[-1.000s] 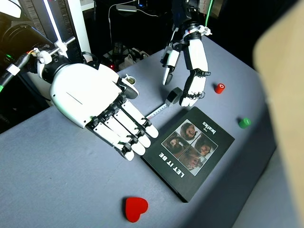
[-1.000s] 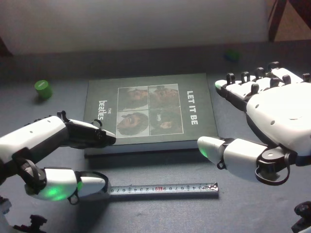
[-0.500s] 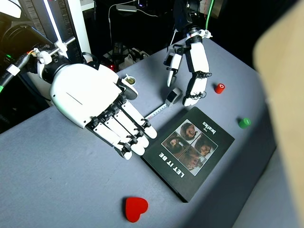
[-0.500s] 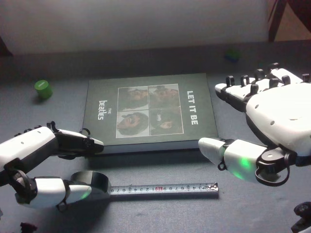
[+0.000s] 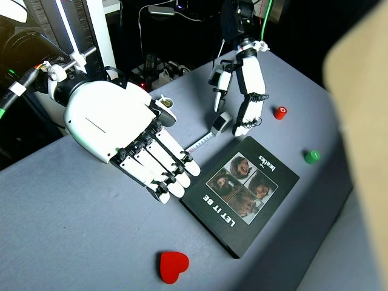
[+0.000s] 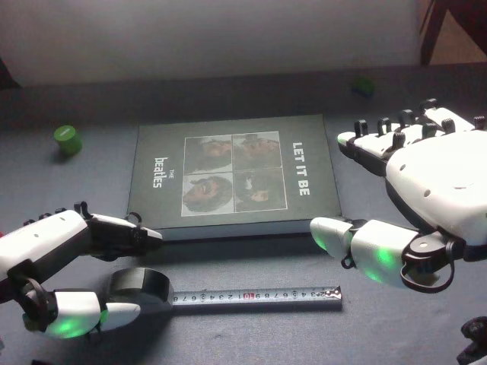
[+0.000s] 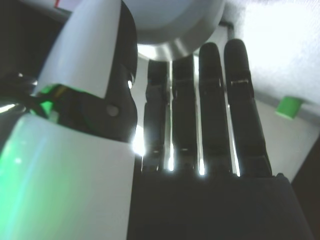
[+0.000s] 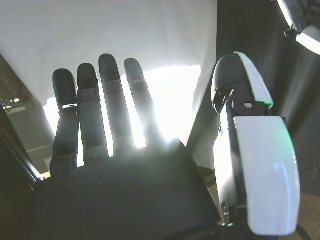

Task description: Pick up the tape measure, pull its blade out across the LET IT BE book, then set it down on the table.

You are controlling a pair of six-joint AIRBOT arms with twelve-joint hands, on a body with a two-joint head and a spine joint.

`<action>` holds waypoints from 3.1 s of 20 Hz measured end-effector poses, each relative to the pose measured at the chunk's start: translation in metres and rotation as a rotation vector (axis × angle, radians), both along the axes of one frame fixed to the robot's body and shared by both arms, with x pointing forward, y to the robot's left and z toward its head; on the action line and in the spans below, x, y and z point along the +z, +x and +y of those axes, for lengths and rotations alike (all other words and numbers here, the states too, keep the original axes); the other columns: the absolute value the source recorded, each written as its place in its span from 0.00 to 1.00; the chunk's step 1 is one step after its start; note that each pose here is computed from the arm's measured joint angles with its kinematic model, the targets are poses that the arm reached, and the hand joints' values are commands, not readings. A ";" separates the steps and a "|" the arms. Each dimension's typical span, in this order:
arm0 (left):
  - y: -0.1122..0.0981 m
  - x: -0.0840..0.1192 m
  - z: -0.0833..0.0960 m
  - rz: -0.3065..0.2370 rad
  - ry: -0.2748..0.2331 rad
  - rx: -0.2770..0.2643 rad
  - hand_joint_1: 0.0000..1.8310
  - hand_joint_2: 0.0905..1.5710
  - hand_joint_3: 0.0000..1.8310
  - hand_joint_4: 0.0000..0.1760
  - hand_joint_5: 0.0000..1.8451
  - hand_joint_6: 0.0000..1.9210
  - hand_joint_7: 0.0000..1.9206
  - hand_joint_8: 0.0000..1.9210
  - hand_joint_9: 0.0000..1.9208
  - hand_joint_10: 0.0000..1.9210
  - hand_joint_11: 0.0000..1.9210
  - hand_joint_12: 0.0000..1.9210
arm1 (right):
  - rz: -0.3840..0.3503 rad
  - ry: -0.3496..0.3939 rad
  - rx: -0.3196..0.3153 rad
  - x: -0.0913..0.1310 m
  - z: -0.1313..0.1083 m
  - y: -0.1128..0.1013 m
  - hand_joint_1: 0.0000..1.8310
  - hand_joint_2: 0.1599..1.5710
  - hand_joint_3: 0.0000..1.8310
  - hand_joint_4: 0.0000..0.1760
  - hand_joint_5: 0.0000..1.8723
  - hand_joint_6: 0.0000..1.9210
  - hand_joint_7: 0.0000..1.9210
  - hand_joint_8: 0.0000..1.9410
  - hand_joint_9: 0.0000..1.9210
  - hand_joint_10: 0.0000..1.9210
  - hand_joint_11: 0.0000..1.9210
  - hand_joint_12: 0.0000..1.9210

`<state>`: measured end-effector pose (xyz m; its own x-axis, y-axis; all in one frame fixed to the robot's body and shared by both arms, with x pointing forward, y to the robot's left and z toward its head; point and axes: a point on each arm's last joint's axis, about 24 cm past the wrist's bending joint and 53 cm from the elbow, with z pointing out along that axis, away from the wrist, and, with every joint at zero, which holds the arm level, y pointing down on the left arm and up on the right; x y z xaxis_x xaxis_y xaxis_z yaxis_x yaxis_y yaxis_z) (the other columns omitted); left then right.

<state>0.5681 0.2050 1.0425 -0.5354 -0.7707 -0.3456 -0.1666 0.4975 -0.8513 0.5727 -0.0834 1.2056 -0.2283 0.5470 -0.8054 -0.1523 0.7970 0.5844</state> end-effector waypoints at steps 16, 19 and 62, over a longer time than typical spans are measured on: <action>-0.007 -0.015 -0.001 0.025 -0.033 0.013 0.64 0.64 0.00 0.00 0.32 0.00 0.34 0.00 0.30 0.00 0.19 0.26 | 0.003 0.000 0.001 -0.001 0.000 0.000 0.07 0.69 0.00 0.00 0.15 0.00 0.18 0.00 0.15 0.00 0.00 0.51; -0.005 -0.016 0.000 0.022 -0.033 0.015 0.65 0.64 0.00 0.00 0.32 0.00 0.33 0.00 0.30 0.00 0.19 0.27 | 0.003 0.000 0.000 -0.001 0.000 0.000 0.07 0.69 0.00 0.00 0.14 0.00 0.18 0.00 0.15 0.00 0.00 0.51; 0.100 0.112 0.002 -0.118 -0.146 0.084 0.75 0.68 0.00 0.00 0.55 0.38 0.54 0.48 0.48 0.66 0.41 0.65 | -0.093 0.071 0.130 0.066 0.078 0.090 0.62 0.73 0.00 0.00 0.37 0.02 0.38 0.02 0.36 0.03 0.10 0.61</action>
